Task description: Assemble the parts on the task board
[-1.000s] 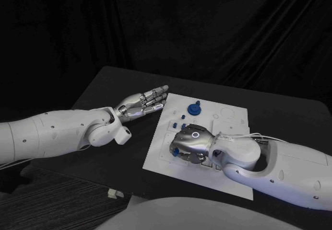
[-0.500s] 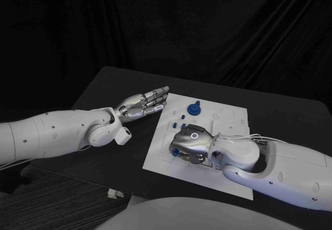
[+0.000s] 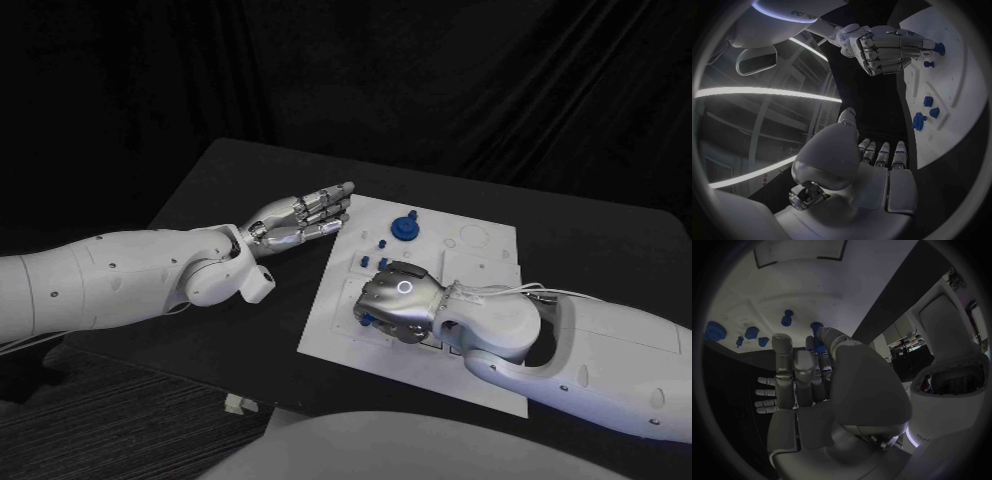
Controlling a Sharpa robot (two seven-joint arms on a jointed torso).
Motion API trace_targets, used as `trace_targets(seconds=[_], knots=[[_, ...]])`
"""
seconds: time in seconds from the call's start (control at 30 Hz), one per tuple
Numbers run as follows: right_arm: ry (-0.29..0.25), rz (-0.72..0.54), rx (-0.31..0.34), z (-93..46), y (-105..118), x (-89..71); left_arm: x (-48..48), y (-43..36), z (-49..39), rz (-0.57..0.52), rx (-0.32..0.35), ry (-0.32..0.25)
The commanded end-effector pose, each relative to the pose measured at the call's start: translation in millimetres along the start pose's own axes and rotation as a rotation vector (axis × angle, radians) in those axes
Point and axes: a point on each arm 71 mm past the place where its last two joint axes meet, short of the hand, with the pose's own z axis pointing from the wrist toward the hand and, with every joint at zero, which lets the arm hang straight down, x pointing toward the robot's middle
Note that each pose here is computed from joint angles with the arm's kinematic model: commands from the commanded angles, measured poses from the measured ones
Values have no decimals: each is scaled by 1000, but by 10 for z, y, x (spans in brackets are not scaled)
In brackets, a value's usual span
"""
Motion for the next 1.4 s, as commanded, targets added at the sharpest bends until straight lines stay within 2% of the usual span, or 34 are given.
trace_targets(seconds=[0.03, 0.7, 1.0, 1.2, 1.4], knots=[[4, -34, 15, 3, 3, 8, 18, -17, 7, -19, 28, 12], [17, 1, 30, 13, -21, 43, 32, 1, 11, -27, 16, 21], [-1, 6, 42, -4, -47, 42, 34, 10, 9, -28, 12, 22], [-66, 13, 67, -131, -123, 14, 33, 11, 4, -27, 12, 20], [-212, 99, 162, -466, -431, -244, 31, 9, 1, -25, 15, 17]])
